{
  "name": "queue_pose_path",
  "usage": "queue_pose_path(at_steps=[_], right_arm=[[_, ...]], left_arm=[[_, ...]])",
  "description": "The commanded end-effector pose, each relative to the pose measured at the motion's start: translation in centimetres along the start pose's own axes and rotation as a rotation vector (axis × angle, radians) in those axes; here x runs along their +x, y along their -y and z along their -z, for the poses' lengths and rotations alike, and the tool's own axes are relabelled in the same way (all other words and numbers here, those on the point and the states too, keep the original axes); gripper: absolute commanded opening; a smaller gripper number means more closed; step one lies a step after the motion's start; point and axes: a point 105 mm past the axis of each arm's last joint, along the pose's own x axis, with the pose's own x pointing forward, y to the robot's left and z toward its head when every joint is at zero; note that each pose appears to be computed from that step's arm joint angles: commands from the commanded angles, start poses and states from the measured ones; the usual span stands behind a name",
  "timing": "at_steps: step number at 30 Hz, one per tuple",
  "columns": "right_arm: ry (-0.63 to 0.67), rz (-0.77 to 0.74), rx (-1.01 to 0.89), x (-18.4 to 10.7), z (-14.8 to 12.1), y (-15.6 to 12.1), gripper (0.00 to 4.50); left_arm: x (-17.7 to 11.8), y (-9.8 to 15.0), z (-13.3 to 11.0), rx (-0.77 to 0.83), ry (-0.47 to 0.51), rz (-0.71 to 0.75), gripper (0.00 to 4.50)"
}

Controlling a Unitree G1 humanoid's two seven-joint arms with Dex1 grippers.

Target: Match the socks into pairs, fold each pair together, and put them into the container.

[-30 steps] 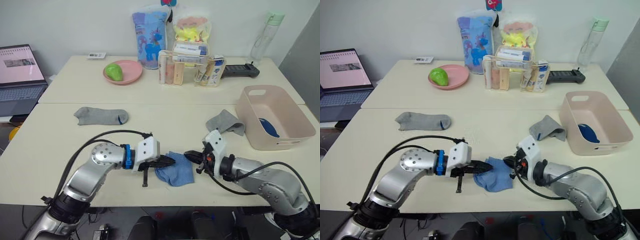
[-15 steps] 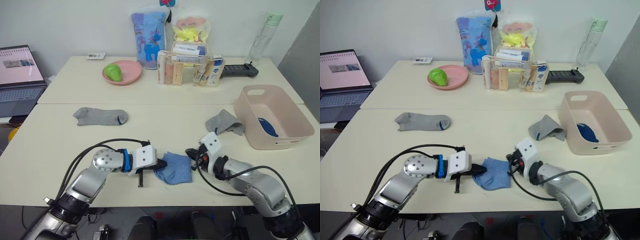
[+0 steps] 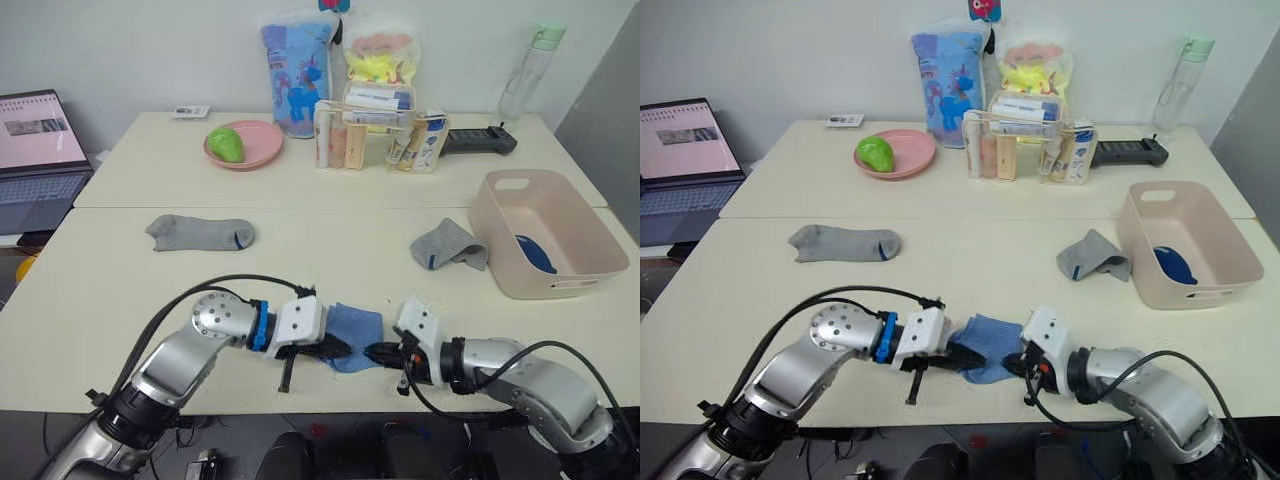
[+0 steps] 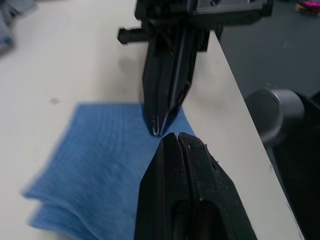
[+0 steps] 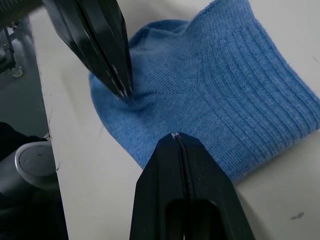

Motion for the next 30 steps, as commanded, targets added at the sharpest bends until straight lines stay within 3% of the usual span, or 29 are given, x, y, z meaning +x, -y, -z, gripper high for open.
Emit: queue_pose_path(at_steps=[1, 5, 9, 14, 16, 20, 24, 30], right_arm=[[-0.049, -0.010, -0.008, -0.7, 1.2, -0.3, 0.04], [-0.035, -0.008, -0.013, -1.2, 1.0, -0.3, 0.04], [0.075, 0.007, -0.012, -1.7, -1.3, -0.3, 0.04], [0.197, 0.098, 0.021, -2.4, -3.8, 1.0, 0.04], [0.204, 0.128, 0.019, -2.2, -4.0, 1.5, 0.04], [0.154, 0.226, -0.021, -0.7, -3.3, 3.4, 0.04], [0.129, 0.220, -0.020, 0.2, -2.7, 3.3, 0.04], [0.041, 0.242, -0.071, -1.1, -0.1, 3.2, 0.04]], left_arm=[[-1.4, -0.3, 2.6, 0.003, -0.100, -0.034, 0.00], [-2.4, -0.7, 3.3, 0.007, -0.110, -0.056, 0.00], [-2.5, -0.9, 0.5, -0.014, 0.021, -0.051, 0.00], [-2.5, -2.4, -4.6, -0.048, 0.208, -0.127, 0.00], [-2.3, -2.8, -5.1, -0.058, 0.220, -0.142, 0.00], [-0.8, -3.9, -2.8, -0.045, 0.116, -0.173, 0.00], [-0.4, -5.5, -0.3, -0.064, 0.032, -0.260, 0.00], [-1.6, -5.4, 2.4, -0.114, -0.041, -0.309, 0.00]])
